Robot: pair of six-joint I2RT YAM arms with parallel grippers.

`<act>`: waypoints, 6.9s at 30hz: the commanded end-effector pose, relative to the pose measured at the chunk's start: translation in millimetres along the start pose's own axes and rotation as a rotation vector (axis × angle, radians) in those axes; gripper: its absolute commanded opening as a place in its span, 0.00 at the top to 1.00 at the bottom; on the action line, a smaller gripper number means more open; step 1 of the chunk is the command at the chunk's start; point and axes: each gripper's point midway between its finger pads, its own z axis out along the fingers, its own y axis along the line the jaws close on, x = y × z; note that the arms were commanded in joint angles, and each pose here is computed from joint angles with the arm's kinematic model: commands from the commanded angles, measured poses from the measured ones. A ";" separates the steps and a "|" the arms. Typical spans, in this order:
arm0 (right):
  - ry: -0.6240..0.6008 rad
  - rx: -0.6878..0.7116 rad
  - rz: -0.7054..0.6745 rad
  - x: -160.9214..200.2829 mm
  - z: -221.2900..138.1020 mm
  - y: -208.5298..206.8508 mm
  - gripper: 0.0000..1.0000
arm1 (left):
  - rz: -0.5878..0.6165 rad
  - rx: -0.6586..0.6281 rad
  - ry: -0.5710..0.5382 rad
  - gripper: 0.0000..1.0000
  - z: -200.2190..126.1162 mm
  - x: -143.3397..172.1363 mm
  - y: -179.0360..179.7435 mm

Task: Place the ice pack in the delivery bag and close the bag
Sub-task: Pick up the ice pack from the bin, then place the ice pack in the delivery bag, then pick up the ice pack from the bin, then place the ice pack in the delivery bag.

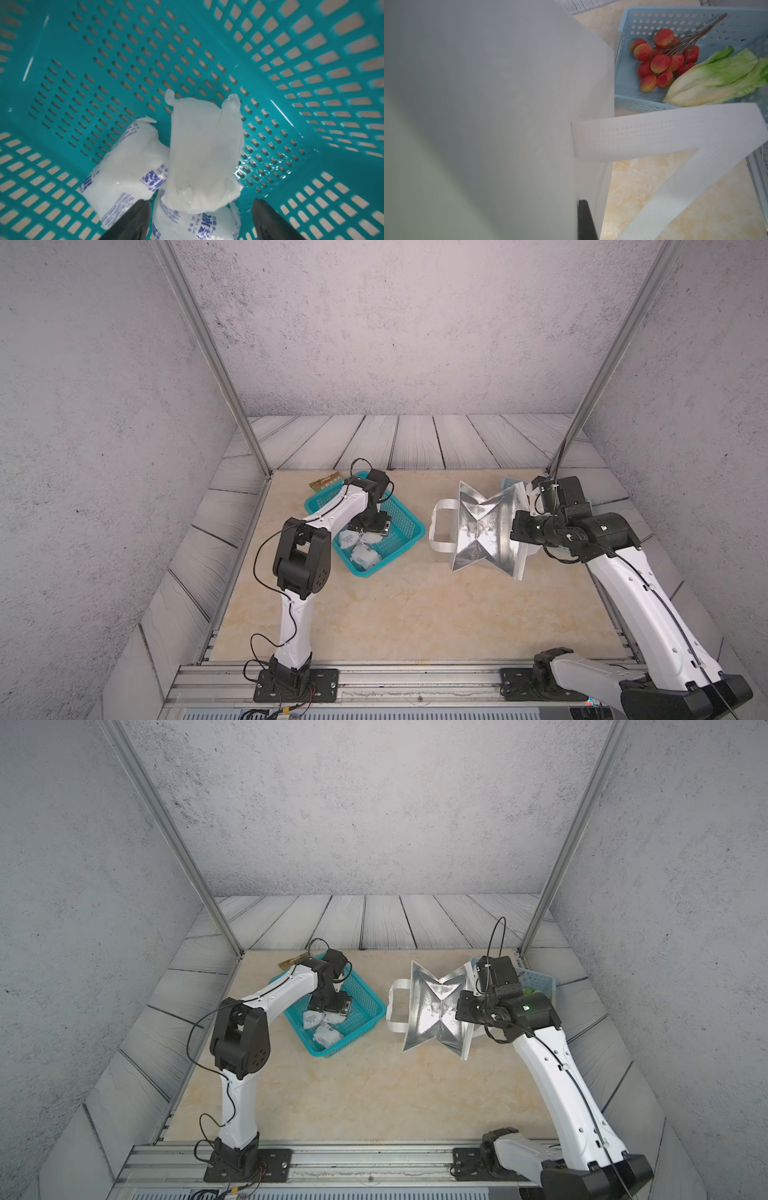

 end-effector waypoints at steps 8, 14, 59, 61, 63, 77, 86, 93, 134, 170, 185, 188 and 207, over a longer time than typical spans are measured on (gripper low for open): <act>0.021 -0.013 -0.008 -0.7 1.8 3.4 1.00 | 0.039 -0.047 0.052 0.27 33.8 -17.6 -1.4; 0.016 -0.012 -0.001 1.0 -0.3 2.0 1.00 | 0.051 -0.031 0.107 0.33 53.6 -9.6 -10.1; -0.057 -0.129 0.033 1.6 -4.3 16.5 1.00 | 0.456 0.394 -0.571 0.68 -196.0 17.3 -262.8; -0.059 -0.120 0.029 1.0 -7.2 15.2 1.00 | 0.462 0.365 -0.531 0.56 -188.7 19.8 -261.0; -0.076 -0.105 0.017 -3.2 -13.7 13.1 1.00 | 0.471 0.353 -0.484 0.38 -182.7 28.7 -258.3; -0.134 -0.074 -0.015 -16.6 -30.3 9.5 1.00 | 0.378 0.593 -0.865 0.22 -335.3 50.2 -194.1; -0.107 -0.097 -0.007 -10.3 -19.0 12.8 1.00 | -0.060 0.268 -0.659 0.12 -186.9 54.9 -5.8; -0.093 -0.109 0.000 -5.3 -10.0 13.7 1.00 | -0.078 -0.005 -0.093 0.14 -61.2 72.4 52.2; -0.112 -0.111 0.023 1.7 -5.3 9.7 1.00 | -0.060 -0.007 -0.014 0.83 -22.0 10.8 46.7; -0.136 -0.200 0.050 3.9 -6.4 21.7 1.00 | 0.284 1.016 -0.708 0.87 -367.5 79.4 -214.7; -0.150 -0.219 0.047 3.5 -14.1 24.2 1.00 | 0.361 0.843 -0.663 0.87 -294.8 38.7 -270.7; -0.152 -0.221 0.047 3.4 -16.9 24.4 1.00 | 0.352 0.737 -0.689 0.87 -272.3 15.1 -275.1; -0.146 -0.211 0.056 9.0 -19.0 20.6 1.00 | 0.356 0.604 -0.625 0.32 -264.0 6.2 -278.3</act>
